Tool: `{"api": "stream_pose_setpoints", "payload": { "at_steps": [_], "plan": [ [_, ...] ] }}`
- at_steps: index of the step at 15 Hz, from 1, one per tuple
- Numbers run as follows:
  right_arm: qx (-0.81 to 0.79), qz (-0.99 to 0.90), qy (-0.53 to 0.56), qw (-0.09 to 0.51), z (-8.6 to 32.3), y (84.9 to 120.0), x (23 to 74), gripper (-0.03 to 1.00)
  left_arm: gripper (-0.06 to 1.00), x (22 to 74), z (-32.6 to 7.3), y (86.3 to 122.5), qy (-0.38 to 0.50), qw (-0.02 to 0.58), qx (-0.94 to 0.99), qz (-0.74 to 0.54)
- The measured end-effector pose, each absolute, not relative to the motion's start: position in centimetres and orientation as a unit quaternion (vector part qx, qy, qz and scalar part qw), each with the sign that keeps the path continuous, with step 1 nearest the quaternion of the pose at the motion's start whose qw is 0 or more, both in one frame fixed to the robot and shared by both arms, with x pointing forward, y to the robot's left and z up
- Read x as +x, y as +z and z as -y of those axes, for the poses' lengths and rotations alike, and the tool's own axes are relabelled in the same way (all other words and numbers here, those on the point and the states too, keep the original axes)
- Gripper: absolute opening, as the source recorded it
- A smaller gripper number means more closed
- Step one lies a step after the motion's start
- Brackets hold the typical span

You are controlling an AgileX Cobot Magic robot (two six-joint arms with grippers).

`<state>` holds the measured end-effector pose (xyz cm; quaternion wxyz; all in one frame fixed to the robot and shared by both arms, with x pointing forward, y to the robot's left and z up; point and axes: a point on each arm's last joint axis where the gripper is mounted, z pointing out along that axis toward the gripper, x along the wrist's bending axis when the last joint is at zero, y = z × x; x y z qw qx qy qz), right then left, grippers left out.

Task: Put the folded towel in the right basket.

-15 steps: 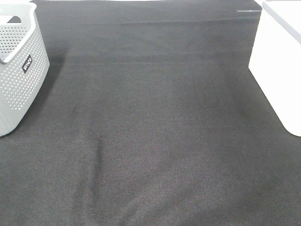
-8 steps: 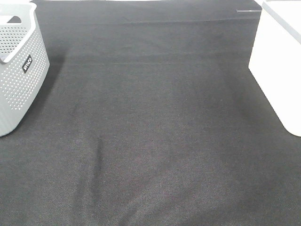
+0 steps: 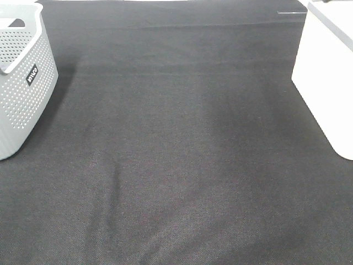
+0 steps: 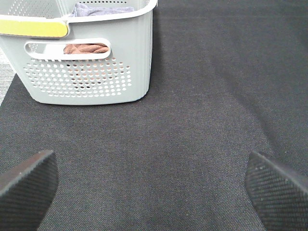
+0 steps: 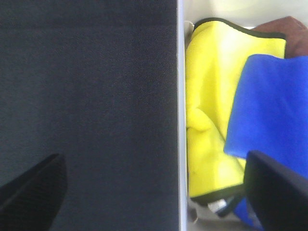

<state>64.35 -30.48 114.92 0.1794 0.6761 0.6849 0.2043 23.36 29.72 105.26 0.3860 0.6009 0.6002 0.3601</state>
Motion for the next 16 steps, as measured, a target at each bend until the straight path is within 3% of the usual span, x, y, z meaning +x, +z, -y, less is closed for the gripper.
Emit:
{"api": "stream_pose_setpoints", "payload": {
  "at_steps": [3,4,10,11,16],
  "plan": [
    [0.691,-0.675,0.198,0.169,30.4,115.9,59.4,0.97,0.98,23.4,-29.7,105.3,0.36,0.386,0.602,-0.6],
    [0.694,-0.671,0.199,0.169,30.3,115.9,55.1,0.97,0.98,23.4,-29.7,105.3,0.36,0.386,0.602,-0.6],
    [0.679,-0.664,0.234,0.208,29.8,110.2,36.4,0.97,0.98,23.4,-29.7,105.3,0.361,0.385,0.602,-0.599],
    [0.679,-0.664,0.234,0.208,29.8,110.2,36.4,0.97,0.98,23.4,-29.7,105.3,0.361,0.385,0.602,-0.599],
    [0.64,-0.63,0.325,0.297,29.5,106.1,26.3,0.97,0.98,23.4,-29.7,105.3,0.361,0.385,0.602,-0.599]
  ]
}}
